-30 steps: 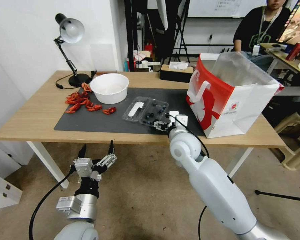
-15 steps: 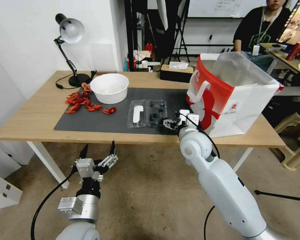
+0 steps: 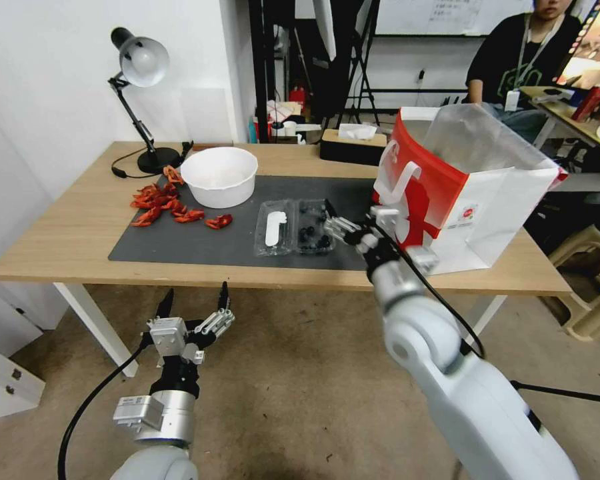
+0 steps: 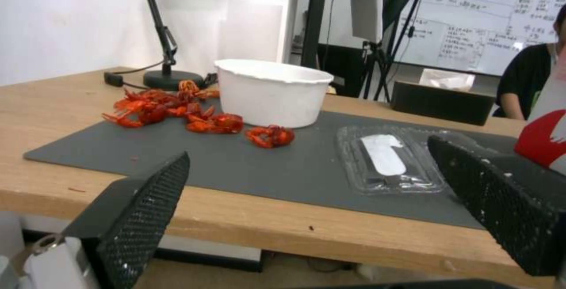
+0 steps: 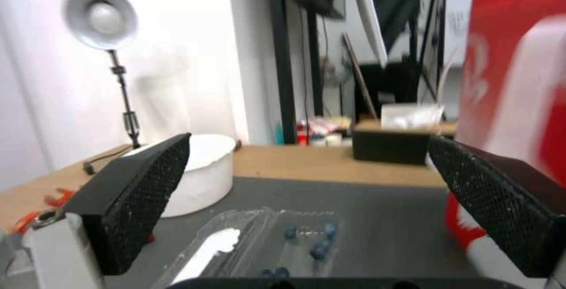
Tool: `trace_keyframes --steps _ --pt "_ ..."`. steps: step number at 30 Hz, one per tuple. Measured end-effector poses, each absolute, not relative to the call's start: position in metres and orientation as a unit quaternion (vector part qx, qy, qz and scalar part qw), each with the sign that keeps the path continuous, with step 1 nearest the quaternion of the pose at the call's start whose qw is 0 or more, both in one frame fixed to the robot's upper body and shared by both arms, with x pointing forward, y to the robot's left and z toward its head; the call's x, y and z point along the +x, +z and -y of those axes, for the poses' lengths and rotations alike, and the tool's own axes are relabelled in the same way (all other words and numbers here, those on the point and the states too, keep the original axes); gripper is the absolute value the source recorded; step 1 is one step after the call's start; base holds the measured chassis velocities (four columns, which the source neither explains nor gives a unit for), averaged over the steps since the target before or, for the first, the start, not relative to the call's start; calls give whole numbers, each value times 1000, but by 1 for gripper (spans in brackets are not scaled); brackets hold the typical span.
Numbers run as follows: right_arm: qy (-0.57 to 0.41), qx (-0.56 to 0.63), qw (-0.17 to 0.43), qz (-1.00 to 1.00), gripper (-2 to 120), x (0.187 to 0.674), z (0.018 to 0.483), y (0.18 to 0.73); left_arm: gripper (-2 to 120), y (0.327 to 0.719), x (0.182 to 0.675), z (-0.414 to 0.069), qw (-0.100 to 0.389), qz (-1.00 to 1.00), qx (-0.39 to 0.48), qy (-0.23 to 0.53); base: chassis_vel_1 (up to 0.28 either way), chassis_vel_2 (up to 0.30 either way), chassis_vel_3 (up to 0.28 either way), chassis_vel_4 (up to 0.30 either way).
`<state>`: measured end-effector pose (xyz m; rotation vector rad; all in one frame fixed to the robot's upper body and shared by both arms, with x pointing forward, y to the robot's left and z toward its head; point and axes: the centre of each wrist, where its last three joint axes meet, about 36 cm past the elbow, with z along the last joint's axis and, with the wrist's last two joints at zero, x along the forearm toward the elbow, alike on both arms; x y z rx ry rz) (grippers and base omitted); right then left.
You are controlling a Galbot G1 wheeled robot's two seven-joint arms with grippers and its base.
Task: Close the takeout container lid, then place the container into the takeout bag.
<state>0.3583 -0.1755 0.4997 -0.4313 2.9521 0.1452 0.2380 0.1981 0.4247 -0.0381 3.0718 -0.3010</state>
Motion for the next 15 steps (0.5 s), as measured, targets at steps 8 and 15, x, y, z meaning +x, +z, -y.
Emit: trace_keyframes --steps 8,15 --pt "1 -114 96 -989 100 280 185 496 100 424 237 -198 31 -995 -15 -98 0 0 0 0" --pt "-27 -79 94 -992 100 230 173 465 100 424 235 -198 31 -995 -18 -98 0 0 0 0"
